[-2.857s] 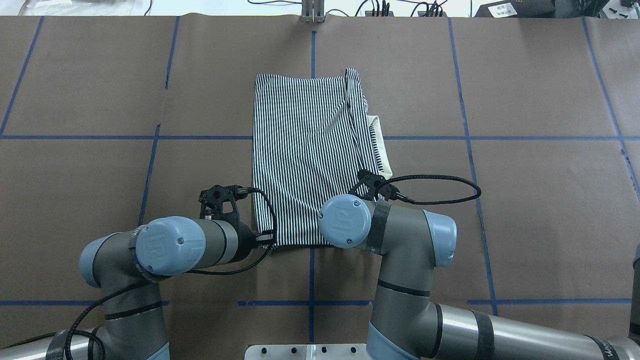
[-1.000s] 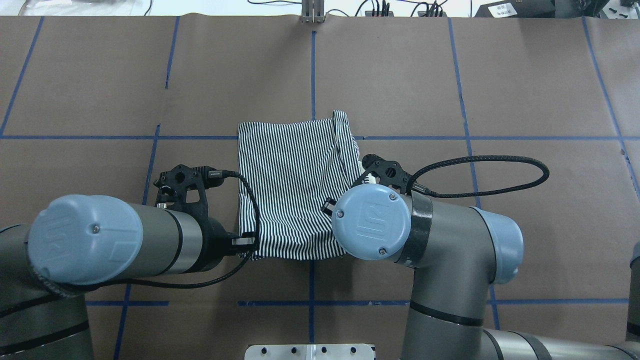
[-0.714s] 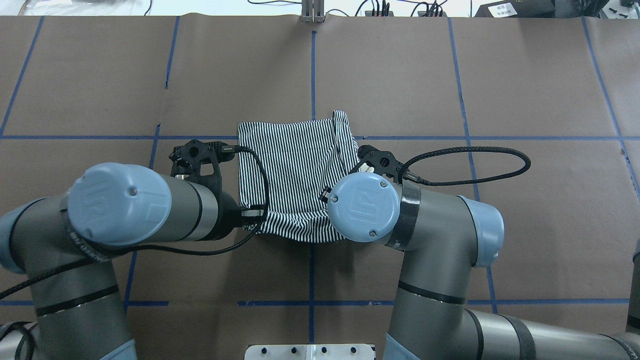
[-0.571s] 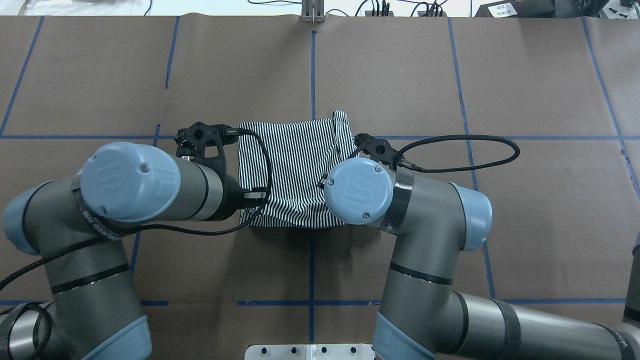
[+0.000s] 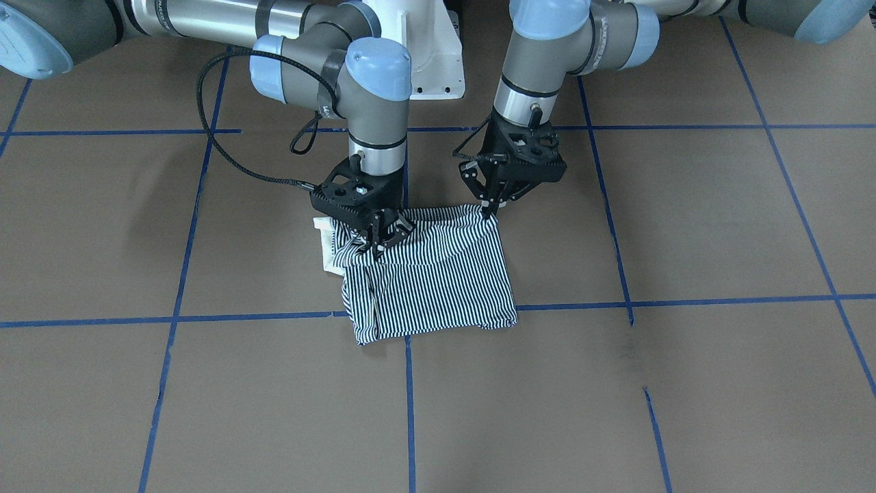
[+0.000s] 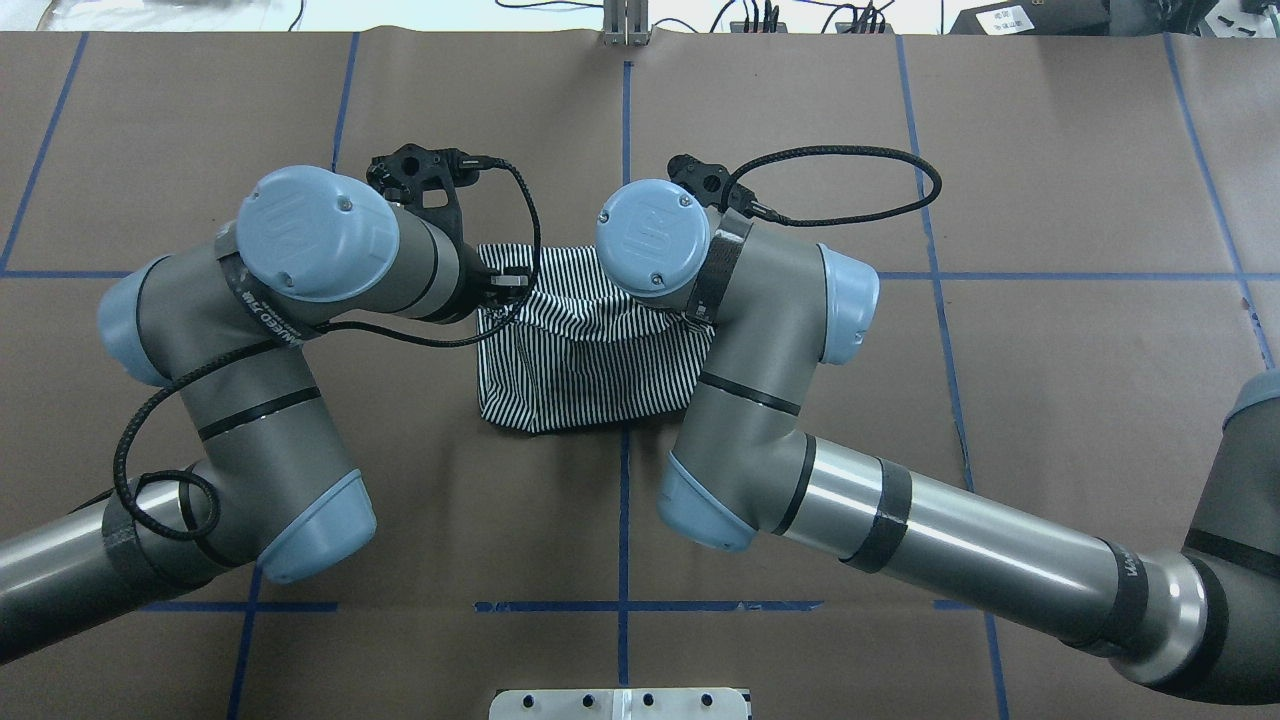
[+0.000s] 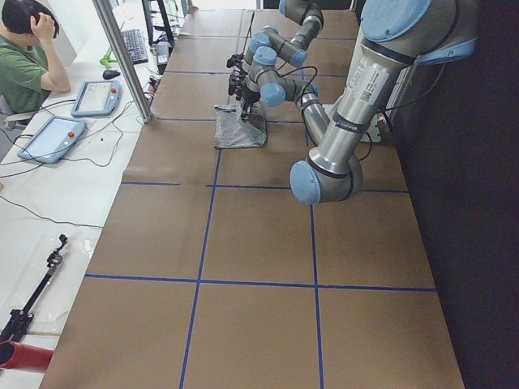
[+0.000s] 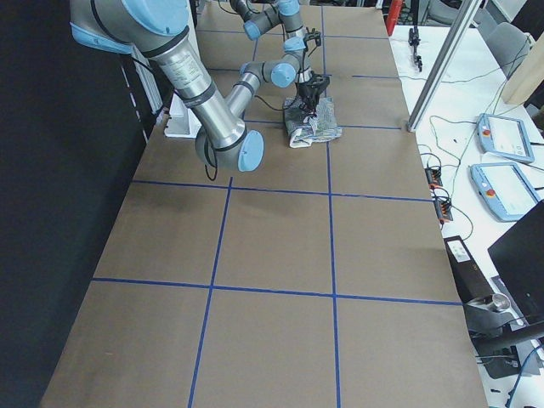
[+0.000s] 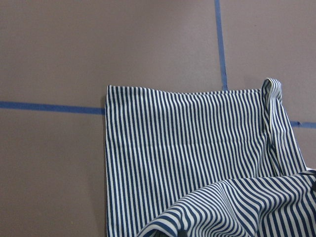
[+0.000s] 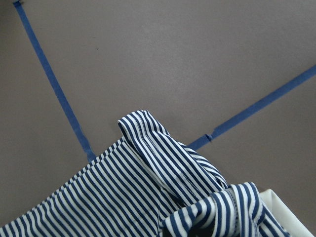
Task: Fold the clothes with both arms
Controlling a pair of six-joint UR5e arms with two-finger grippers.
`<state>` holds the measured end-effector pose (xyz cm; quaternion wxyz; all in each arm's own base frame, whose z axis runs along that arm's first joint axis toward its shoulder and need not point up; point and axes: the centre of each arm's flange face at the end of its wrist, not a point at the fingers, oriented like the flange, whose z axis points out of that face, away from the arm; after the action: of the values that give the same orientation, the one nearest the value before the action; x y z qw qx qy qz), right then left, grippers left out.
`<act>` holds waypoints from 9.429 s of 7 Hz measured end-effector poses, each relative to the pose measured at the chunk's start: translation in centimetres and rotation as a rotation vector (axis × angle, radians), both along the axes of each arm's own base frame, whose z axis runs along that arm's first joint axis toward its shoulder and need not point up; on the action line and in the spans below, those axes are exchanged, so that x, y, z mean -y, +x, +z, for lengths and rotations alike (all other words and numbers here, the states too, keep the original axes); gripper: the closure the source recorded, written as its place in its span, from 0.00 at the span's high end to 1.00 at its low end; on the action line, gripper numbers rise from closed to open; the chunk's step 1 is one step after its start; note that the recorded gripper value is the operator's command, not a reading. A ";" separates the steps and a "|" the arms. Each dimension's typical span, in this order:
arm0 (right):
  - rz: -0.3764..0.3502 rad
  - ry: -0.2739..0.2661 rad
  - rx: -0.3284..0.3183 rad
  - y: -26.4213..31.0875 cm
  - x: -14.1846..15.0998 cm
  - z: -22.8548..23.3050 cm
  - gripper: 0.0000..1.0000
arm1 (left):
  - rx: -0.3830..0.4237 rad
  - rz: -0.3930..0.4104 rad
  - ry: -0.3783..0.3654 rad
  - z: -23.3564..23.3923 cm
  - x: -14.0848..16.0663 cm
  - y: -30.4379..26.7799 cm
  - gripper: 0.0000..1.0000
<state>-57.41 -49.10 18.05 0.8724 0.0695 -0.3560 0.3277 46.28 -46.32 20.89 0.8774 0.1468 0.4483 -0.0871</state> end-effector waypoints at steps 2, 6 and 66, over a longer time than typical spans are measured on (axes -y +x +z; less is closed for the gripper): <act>0.004 0.006 -0.012 -1.2 2.1 1.4 0.00 | 0.016 -0.011 0.010 2.1 2.9 1.3 0.00; 0.007 0.021 0.006 -3.5 3.8 2.1 0.00 | 0.034 -0.021 0.002 3.1 4.8 2.6 0.00; -0.801 0.380 -0.123 55.0 9.6 27.3 1.00 | 0.498 0.318 0.447 20.2 17.6 -43.7 1.00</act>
<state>-2.41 -58.73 45.31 0.9217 0.1044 -0.3563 -0.1120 2.54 -63.93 41.11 0.9085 0.2802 0.2460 0.1888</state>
